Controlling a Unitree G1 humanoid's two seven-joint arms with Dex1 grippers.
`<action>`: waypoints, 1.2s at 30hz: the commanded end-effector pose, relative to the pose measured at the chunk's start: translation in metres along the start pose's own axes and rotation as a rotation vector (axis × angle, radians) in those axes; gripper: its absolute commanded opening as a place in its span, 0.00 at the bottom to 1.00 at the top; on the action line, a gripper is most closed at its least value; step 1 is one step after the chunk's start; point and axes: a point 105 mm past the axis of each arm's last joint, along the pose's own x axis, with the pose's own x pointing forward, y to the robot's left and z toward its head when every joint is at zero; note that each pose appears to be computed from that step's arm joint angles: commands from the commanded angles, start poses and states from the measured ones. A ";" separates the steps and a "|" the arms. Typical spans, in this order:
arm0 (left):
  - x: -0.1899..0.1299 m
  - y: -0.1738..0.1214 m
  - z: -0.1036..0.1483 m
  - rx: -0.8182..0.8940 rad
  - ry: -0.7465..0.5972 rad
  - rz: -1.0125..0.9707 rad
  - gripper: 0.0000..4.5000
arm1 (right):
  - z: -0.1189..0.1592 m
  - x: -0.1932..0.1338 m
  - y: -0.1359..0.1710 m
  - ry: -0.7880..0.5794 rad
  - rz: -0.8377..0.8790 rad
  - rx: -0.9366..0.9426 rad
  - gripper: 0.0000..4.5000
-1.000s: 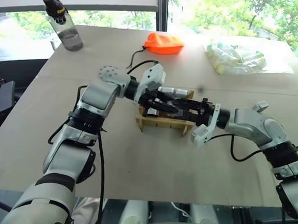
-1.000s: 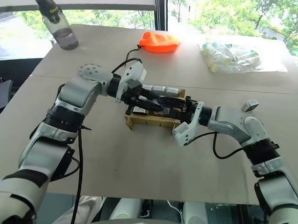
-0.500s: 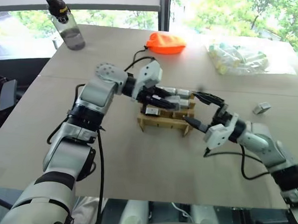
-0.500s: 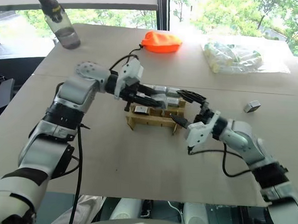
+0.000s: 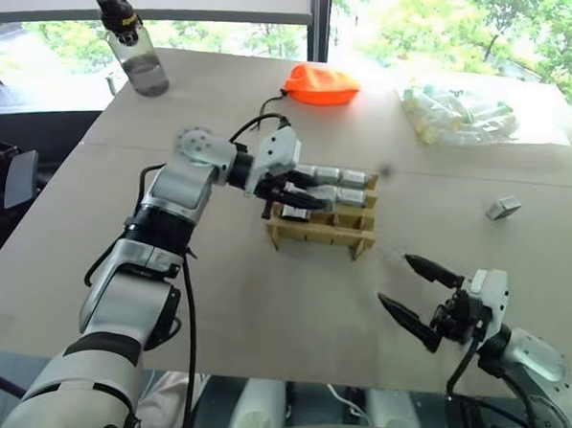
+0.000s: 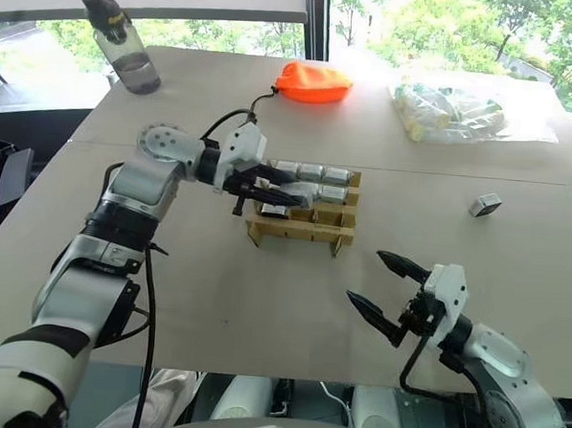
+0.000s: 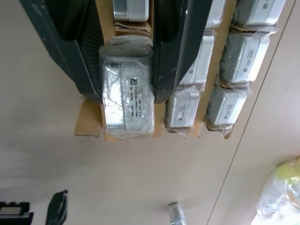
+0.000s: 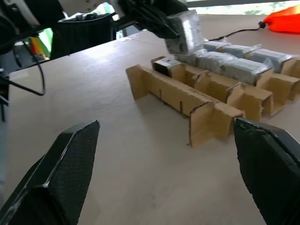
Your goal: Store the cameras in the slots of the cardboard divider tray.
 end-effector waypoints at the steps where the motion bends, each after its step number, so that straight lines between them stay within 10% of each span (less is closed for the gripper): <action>1: 0.001 0.002 0.004 0.053 0.004 0.010 0.17 | 0.011 -0.006 0.000 -0.044 0.030 -0.046 1.00; 36: 0.024 -0.005 -0.009 0.018 -0.012 -0.093 0.17 | 0.016 -0.013 -0.001 -0.072 -0.012 -0.096 1.00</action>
